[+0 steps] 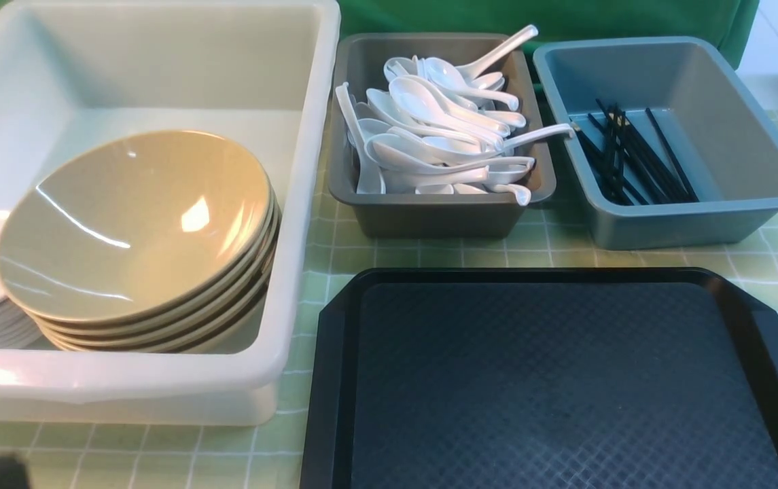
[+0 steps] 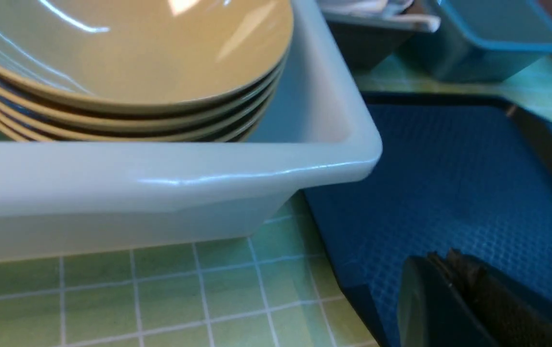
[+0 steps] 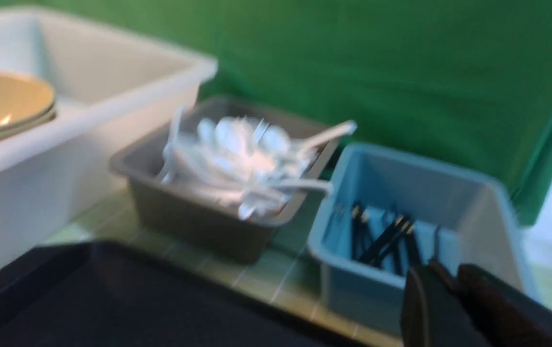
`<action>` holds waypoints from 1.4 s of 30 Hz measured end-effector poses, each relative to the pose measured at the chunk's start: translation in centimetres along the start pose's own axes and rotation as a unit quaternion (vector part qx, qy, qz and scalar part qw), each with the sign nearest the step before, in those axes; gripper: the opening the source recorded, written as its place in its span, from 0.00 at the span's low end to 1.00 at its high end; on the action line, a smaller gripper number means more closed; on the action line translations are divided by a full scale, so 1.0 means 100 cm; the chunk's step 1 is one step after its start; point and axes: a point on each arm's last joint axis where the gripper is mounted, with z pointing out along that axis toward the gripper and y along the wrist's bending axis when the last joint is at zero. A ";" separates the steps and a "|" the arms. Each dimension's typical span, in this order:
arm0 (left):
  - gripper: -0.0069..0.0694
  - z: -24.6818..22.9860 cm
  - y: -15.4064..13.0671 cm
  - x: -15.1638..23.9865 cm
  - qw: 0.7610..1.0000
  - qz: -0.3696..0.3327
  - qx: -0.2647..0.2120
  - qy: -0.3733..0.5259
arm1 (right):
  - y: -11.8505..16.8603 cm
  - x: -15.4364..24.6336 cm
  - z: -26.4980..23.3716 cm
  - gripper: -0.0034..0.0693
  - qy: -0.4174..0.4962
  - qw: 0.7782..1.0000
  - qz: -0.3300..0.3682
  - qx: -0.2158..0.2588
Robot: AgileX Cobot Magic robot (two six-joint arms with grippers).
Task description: On green table put chopsticks spoon bowls plates into blue grey white boxes.
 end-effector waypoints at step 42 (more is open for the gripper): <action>0.09 0.079 0.056 0.073 0.978 0.099 -0.140 -0.118 | 0.002 0.016 -0.004 0.19 -0.013 1.000 0.002 0.000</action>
